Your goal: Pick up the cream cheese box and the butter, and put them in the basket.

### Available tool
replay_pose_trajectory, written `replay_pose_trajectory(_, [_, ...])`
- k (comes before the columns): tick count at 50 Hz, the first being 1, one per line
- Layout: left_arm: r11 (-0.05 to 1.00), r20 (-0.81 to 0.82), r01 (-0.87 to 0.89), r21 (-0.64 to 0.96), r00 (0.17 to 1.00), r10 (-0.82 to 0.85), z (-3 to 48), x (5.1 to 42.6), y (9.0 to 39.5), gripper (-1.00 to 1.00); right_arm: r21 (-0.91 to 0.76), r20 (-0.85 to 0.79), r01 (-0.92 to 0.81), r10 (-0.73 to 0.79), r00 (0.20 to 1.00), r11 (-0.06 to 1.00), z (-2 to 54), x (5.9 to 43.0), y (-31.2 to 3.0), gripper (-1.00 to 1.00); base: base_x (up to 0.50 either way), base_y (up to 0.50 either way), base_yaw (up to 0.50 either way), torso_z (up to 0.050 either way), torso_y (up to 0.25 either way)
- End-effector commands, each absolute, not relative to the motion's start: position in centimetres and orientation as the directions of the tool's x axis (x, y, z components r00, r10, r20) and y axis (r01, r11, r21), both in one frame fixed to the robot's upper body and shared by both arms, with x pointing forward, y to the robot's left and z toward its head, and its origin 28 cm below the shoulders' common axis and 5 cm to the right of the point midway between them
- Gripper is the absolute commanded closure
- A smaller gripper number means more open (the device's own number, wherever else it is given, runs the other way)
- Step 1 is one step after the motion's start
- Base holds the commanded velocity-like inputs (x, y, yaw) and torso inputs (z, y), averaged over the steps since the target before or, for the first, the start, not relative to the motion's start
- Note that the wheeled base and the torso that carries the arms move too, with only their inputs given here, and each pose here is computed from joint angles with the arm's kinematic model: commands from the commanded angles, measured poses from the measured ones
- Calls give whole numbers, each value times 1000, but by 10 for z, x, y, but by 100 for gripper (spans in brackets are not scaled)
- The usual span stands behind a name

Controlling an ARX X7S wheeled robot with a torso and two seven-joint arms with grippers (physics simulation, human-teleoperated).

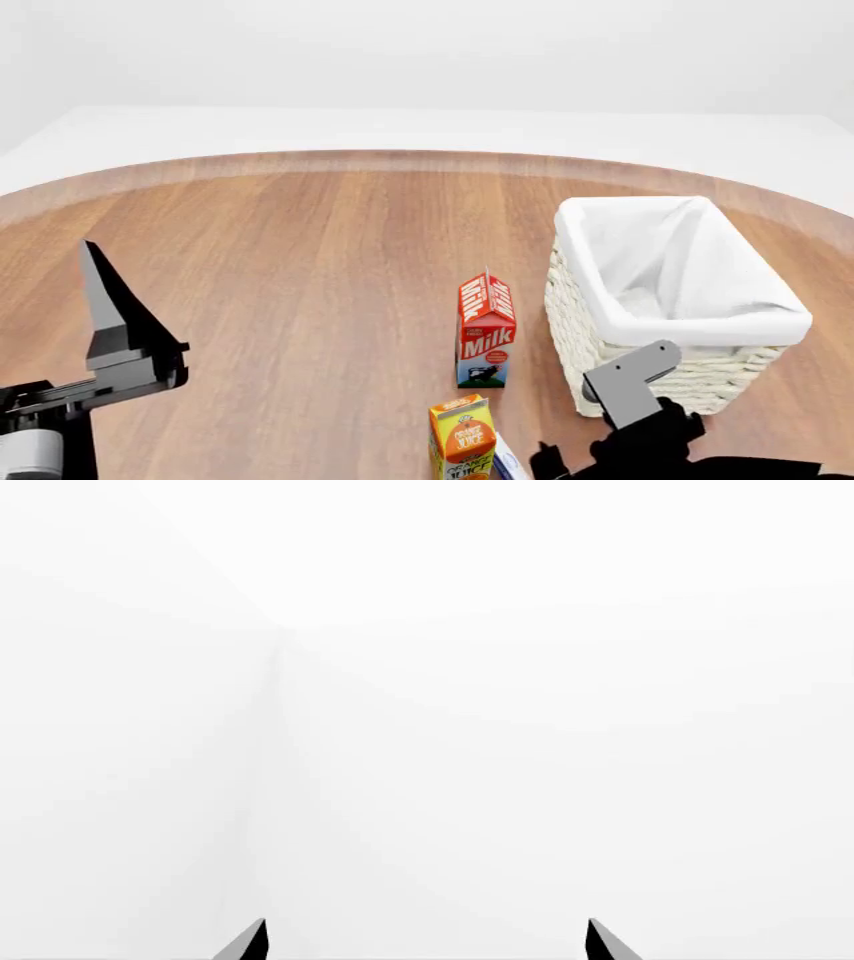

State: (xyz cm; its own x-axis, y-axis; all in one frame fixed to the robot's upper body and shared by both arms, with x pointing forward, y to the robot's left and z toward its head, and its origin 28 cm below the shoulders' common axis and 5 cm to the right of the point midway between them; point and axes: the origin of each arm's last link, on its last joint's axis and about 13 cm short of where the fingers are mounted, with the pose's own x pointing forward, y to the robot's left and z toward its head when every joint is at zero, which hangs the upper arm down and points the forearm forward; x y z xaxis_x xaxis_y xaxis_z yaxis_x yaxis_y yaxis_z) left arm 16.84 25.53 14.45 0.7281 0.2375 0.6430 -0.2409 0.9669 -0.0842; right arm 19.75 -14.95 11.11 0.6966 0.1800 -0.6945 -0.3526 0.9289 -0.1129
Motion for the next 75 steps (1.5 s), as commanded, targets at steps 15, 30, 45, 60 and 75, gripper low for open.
replay_pose_trajectory(15, [964, 640, -256, -73, 729, 242, 141, 169, 257, -100, -92, -693, -404, 232, 683, 910, 86, 208, -133, -100, 0, 0, 0, 0, 0])
replay_pose_trajectory(30, [964, 636, -255, -72, 733, 241, 140, 169, 257, -100, -119, -693, -390, 205, 691, 913, 74, 207, -131, -100, 0, 0, 0, 0, 0])
replay_pose_trajectory(45, [964, 635, -255, -71, 734, 241, 138, 170, 257, -100, -108, -700, -452, 255, 667, 885, 67, 205, -124, -100, 0, 0, 0, 0, 0])
replay_pose_trajectory(60, [965, 635, -253, -70, 735, 239, 138, 170, 257, -100, -98, -709, -453, 257, 657, 886, 58, 208, -122, -100, 0, 0, 0, 0, 0])
replay_pose_trajectory(75, [964, 634, -256, -67, 736, 239, 137, 170, 258, -100, -89, -730, -455, 253, 635, 886, 43, 209, -118, -100, 0, 0, 0, 0, 0])
